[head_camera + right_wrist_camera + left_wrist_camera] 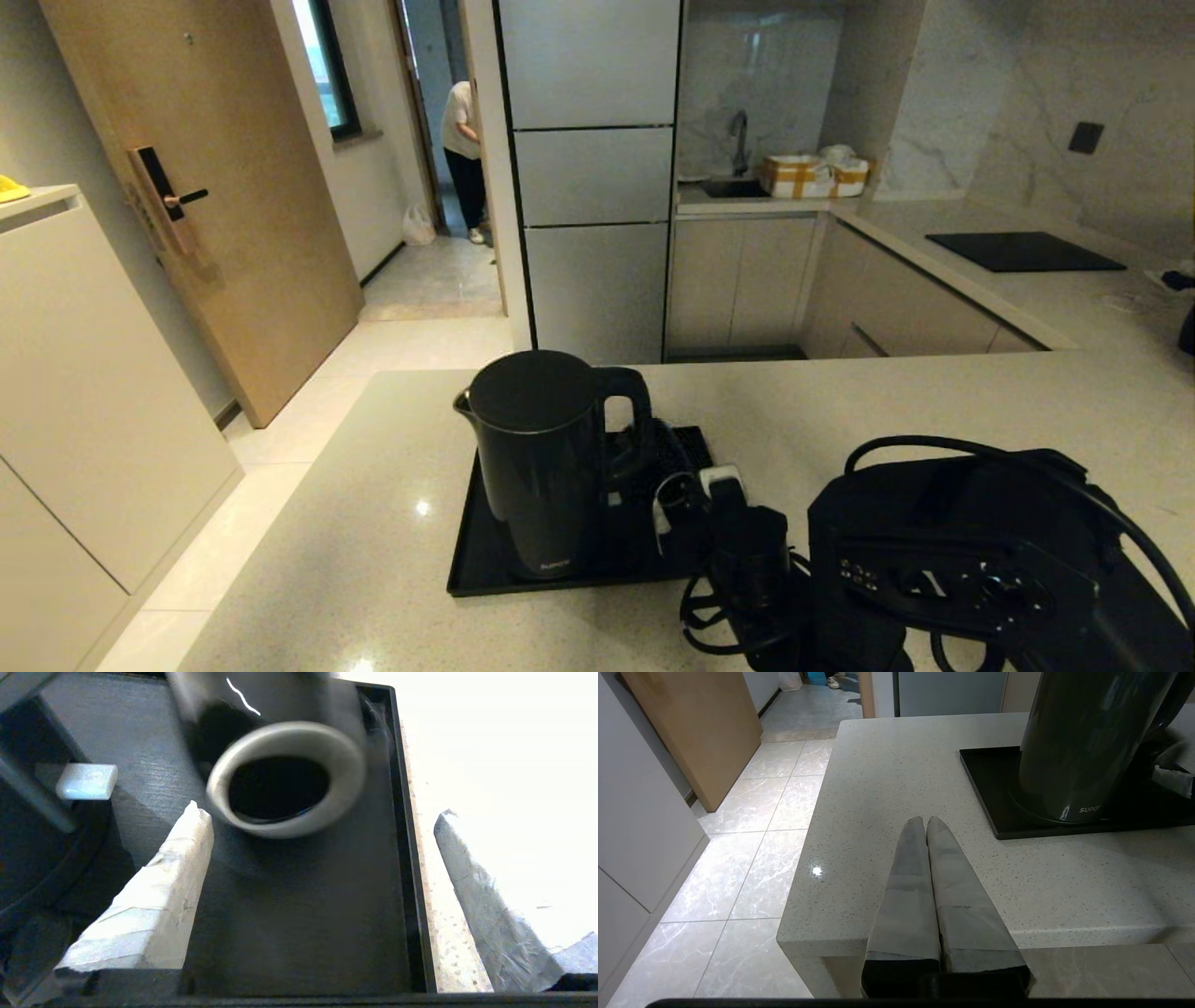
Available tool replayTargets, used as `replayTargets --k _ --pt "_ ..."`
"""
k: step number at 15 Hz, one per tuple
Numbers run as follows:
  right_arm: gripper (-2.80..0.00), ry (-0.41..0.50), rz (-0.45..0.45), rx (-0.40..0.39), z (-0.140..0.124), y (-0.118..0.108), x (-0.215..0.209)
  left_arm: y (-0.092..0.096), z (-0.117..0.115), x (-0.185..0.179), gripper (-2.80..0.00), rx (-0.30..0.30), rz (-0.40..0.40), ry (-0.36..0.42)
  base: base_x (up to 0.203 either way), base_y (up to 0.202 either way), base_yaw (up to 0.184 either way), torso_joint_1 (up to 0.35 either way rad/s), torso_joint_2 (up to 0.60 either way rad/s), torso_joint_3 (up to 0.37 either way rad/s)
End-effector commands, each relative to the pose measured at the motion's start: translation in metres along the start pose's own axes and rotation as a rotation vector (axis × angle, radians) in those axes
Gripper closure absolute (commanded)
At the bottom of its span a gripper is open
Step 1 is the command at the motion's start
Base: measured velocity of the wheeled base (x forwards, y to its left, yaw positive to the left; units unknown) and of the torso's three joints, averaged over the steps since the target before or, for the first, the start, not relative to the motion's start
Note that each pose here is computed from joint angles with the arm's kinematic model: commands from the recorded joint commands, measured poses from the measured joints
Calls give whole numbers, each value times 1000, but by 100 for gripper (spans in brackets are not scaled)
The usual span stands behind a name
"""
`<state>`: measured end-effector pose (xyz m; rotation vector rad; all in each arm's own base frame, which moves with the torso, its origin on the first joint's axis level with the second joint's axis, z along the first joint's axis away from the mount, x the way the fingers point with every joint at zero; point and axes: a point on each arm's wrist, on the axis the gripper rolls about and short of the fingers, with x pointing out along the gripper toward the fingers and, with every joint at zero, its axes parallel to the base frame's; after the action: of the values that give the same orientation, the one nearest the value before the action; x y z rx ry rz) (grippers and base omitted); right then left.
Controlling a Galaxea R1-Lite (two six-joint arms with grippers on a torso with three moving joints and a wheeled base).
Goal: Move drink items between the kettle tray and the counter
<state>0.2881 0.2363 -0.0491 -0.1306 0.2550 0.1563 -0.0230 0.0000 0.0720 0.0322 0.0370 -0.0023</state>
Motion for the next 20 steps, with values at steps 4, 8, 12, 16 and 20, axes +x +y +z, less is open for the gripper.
replayTargets --k 4,8,12,16,20 --pt "-280 -7 -2 4 1 0 0 0 0 0 0 0 0 0 0 0 0 0 0 0" --pt "-280 -4 -2 4 0 0 -1 0 0 0 0 0 0 0 0 0 0 0 0 0" --pt "-280 -4 -3 9 1 -1 -1 0 0 0 0 0 0 0 0 0 0 0 0 0" --pt "-280 -6 -5 18 7 -4 -7 0 0 0 0 0 0 0 0 0 0 0 0 0" --pt "-280 -48 -53 87 48 -39 -31 0 0 0 0 0 0 0 0 0 0 0 0 0"
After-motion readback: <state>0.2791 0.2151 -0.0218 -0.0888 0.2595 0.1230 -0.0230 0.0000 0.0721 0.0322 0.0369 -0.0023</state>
